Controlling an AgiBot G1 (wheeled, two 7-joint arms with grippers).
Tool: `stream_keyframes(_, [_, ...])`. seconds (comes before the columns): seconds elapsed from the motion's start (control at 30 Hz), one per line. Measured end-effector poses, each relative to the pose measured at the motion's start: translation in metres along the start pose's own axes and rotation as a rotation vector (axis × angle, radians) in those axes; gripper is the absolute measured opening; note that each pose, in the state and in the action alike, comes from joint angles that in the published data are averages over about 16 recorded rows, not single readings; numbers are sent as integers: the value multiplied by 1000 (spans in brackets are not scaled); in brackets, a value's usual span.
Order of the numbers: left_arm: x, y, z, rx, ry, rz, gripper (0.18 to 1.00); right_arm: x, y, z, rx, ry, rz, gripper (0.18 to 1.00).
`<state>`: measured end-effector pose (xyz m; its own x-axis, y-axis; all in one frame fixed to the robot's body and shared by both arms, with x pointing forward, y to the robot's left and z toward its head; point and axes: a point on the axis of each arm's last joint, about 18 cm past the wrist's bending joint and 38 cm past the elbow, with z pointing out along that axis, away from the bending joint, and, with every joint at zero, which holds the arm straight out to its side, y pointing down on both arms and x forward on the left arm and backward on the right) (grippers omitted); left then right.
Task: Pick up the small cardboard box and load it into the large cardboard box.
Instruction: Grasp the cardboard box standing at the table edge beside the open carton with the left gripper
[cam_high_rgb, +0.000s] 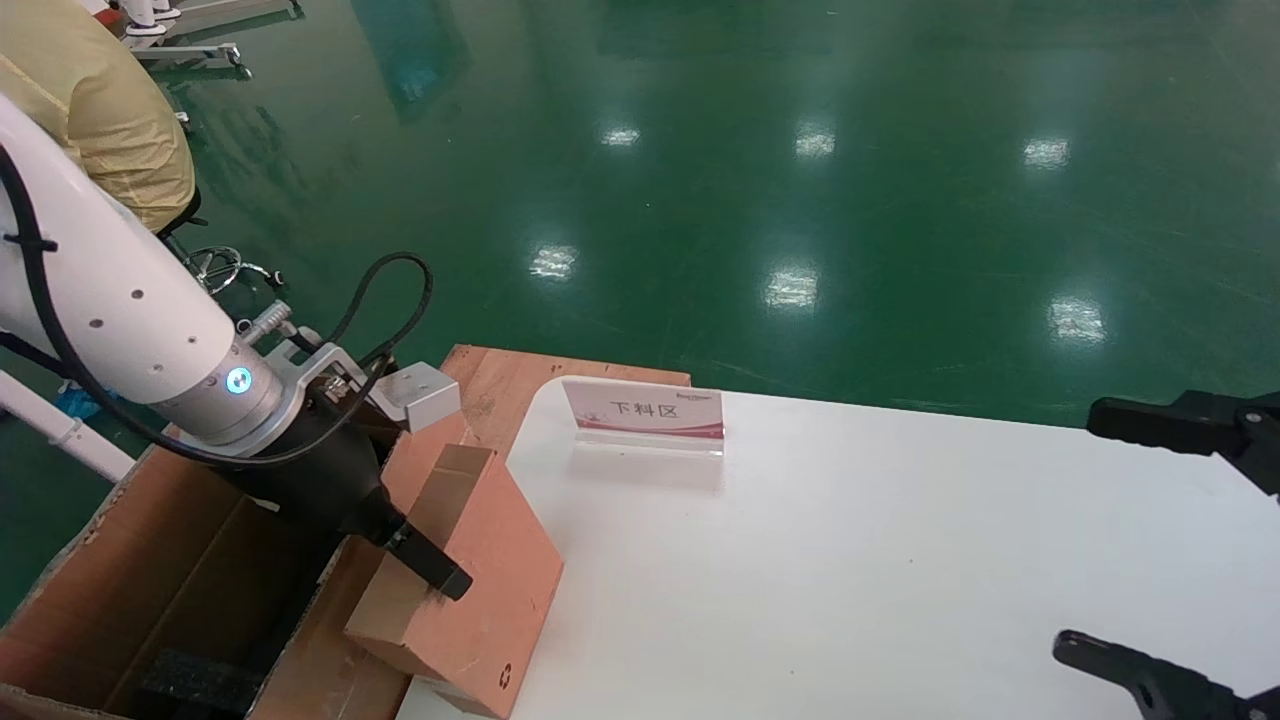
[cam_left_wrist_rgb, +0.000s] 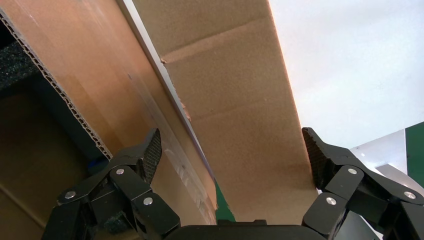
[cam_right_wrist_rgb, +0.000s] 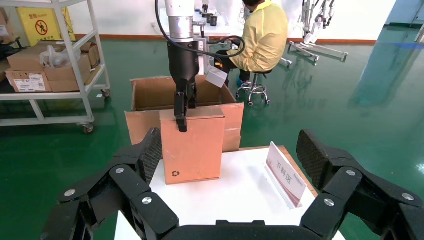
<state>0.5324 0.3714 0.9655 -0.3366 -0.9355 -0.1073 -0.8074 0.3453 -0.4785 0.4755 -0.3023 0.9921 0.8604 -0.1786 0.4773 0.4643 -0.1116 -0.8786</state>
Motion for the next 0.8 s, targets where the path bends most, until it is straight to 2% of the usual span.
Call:
stream_keyframes(0.53, [0,-1,-1,2,0,0,970,0,0,0,0,0,0,970])
stream_keyframes(0.8, [0,-1,-1,4,1,-1,892,0,0,0,0,0,0,882])
